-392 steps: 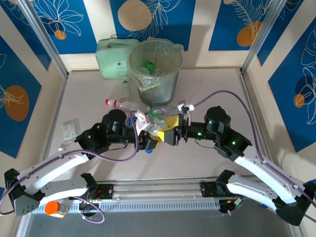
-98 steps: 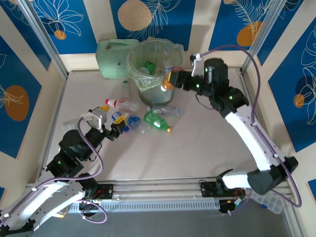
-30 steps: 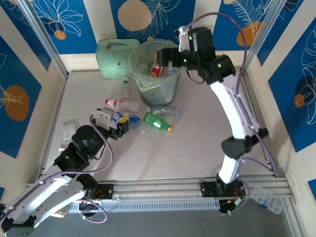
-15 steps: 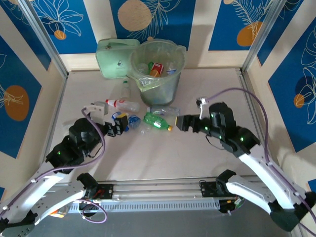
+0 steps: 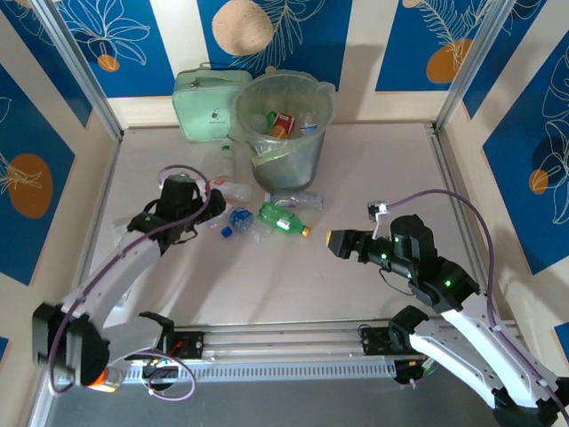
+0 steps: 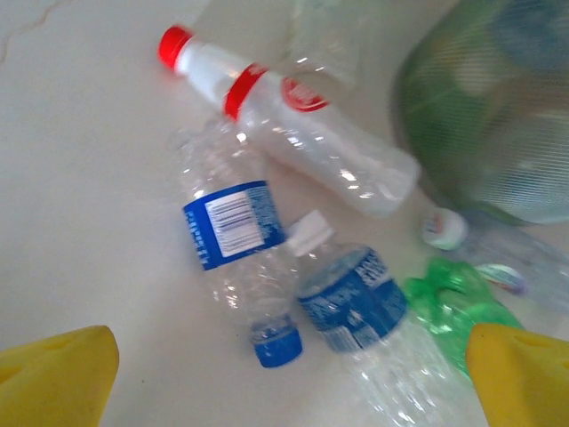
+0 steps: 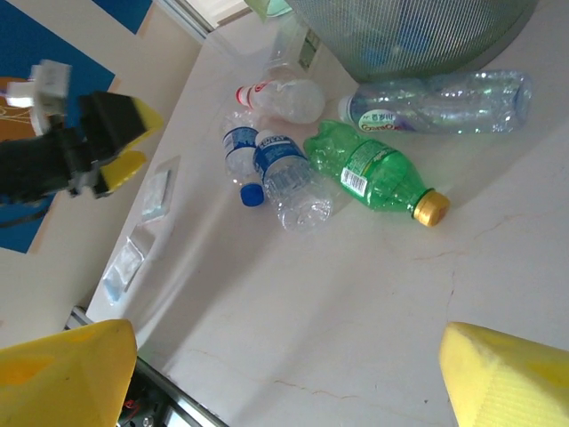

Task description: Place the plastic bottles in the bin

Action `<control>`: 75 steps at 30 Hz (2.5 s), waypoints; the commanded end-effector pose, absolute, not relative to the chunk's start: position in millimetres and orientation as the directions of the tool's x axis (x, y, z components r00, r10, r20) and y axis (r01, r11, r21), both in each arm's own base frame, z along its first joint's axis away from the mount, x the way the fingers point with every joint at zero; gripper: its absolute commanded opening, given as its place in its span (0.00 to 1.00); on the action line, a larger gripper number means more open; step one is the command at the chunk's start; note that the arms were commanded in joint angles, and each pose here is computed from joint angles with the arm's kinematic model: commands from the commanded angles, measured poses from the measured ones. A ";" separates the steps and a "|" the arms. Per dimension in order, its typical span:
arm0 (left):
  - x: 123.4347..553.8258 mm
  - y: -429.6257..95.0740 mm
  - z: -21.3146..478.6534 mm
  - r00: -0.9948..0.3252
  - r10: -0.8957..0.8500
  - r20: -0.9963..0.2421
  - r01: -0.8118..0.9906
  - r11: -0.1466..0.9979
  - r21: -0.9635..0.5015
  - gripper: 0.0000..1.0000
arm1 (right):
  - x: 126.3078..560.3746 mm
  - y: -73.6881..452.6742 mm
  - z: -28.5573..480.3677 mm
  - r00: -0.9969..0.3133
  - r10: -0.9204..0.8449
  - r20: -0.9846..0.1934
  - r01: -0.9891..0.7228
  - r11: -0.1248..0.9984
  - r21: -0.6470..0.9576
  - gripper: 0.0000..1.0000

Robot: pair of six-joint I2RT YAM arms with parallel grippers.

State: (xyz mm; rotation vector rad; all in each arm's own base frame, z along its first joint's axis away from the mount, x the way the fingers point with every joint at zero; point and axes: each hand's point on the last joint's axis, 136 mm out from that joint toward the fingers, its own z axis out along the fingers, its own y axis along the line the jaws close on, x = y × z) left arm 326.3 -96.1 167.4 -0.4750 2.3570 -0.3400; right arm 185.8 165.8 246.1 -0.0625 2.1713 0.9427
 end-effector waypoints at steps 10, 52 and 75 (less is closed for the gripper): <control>385.1 -61.0 84.0 -0.713 -0.529 -0.461 -0.532 0.836 -0.137 0.97 | 156.8 153.5 249.2 -0.712 0.257 -0.653 -0.343 0.684 0.643 0.88; 354.5 -132.7 238.9 -0.629 -0.505 -0.591 0.080 0.714 -0.696 0.51 | 155.6 162.0 259.4 -0.723 0.259 -0.641 -0.366 0.643 0.673 0.88; 182.0 -277.7 327.6 -0.079 0.079 -0.994 0.942 0.331 -0.049 0.44 | 175.1 197.9 320.9 -0.662 0.168 -0.730 -0.537 0.572 0.620 0.89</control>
